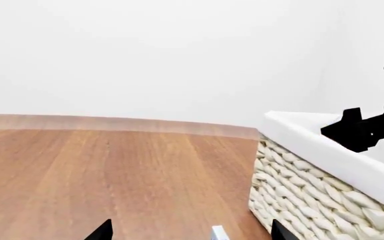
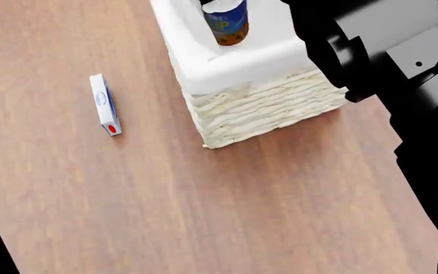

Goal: Pick up the alphabet soup and the cream cheese box, and put them in the basket.

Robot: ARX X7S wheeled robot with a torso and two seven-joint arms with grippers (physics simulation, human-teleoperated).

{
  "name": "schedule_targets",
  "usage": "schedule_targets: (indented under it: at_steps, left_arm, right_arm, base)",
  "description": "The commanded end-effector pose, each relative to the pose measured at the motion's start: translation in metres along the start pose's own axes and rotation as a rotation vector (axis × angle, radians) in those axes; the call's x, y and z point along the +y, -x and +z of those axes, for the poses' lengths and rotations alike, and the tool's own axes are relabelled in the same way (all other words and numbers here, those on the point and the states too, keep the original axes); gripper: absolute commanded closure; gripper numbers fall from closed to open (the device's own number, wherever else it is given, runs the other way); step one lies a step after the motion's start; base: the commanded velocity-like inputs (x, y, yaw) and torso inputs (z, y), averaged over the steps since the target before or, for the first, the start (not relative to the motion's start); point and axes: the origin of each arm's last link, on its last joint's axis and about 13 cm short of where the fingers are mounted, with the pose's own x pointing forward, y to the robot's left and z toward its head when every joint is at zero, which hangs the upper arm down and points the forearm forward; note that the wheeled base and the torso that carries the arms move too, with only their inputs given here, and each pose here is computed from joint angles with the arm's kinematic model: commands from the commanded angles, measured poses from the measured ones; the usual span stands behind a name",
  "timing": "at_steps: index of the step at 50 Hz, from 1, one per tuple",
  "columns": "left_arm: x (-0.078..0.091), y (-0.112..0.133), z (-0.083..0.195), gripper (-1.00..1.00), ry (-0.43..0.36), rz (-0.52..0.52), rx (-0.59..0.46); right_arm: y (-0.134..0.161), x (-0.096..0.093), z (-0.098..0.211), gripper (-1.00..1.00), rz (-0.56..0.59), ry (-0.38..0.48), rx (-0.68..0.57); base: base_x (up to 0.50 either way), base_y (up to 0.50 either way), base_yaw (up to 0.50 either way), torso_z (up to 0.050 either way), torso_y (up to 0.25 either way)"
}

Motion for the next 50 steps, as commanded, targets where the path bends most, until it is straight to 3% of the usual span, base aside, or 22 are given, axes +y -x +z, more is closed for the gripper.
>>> schedule_targets:
  at_steps: [1,12,17,26,33,39,40,41,44,45,50]
  left_arm:
    - [0.000,0.000,0.000,-1.00,-0.002,-0.001,0.001]
    - [0.001,0.000,-0.002,-1.00,-0.002,0.002,0.004]
    - [-0.001,0.000,-0.003,-1.00,0.003,-0.005,0.009]
    - [-0.002,-0.001,-0.006,-1.00,0.010,-0.019,0.020]
    - [-0.004,-0.002,-0.009,-1.00,0.012,-0.024,0.027]
    - [-0.005,-0.003,-0.011,-1.00,0.011,-0.034,0.029]
    - [-0.005,-0.003,-0.011,-1.00,0.012,-0.034,0.029]
    - [-0.006,-0.003,-0.010,-1.00,0.010,-0.039,0.030]
    - [-0.006,-0.003,-0.010,-1.00,0.010,-0.042,0.028]
    - [-0.006,-0.003,-0.010,-1.00,0.008,-0.043,0.027]
    - [-0.007,-0.005,-0.010,-1.00,0.005,-0.047,0.021]
  right_arm:
    - [-0.001,-0.002,0.001,-1.00,-0.008,0.011,-0.007]
    - [0.014,-0.002,0.006,-1.00,-0.073,0.037,-0.080]
    - [0.040,-0.003,0.019,-1.00,-0.097,0.061,-0.148]
    - [0.097,0.012,0.026,-1.00,-0.067,0.051,-0.257]
    - [0.141,0.029,0.009,-1.00,-0.076,0.031,-0.341]
    - [0.179,0.049,-0.015,-1.00,-0.102,0.074,-0.416]
    - [0.182,0.051,-0.019,-1.00,-0.089,0.065,-0.422]
    - [0.186,0.052,-0.028,-1.00,-0.091,0.003,-0.430]
    - [0.189,0.053,-0.043,-1.00,-0.091,-0.038,-0.438]
    - [0.191,0.055,-0.055,-1.00,-0.136,-0.003,-0.448]
    - [0.202,0.065,-0.084,-1.00,-0.178,-0.010,-0.486]
  base:
    - [0.00,0.00,0.00,0.000,0.000]
    - [0.00,0.00,0.00,0.000,0.000]
    - [0.00,0.00,0.00,0.000,0.000]
    - [0.00,0.00,0.00,0.000,0.000]
    - [0.00,0.00,0.00,0.000,0.000]
    - [0.00,0.00,0.00,0.000,0.000]
    - [0.00,0.00,0.00,0.000,0.000]
    - [0.00,0.00,0.00,0.000,0.000]
    - [0.00,0.00,0.00,0.000,0.000]
    - [0.00,0.00,0.00,0.000,0.000]
    - [0.00,0.00,0.00,0.000,0.000]
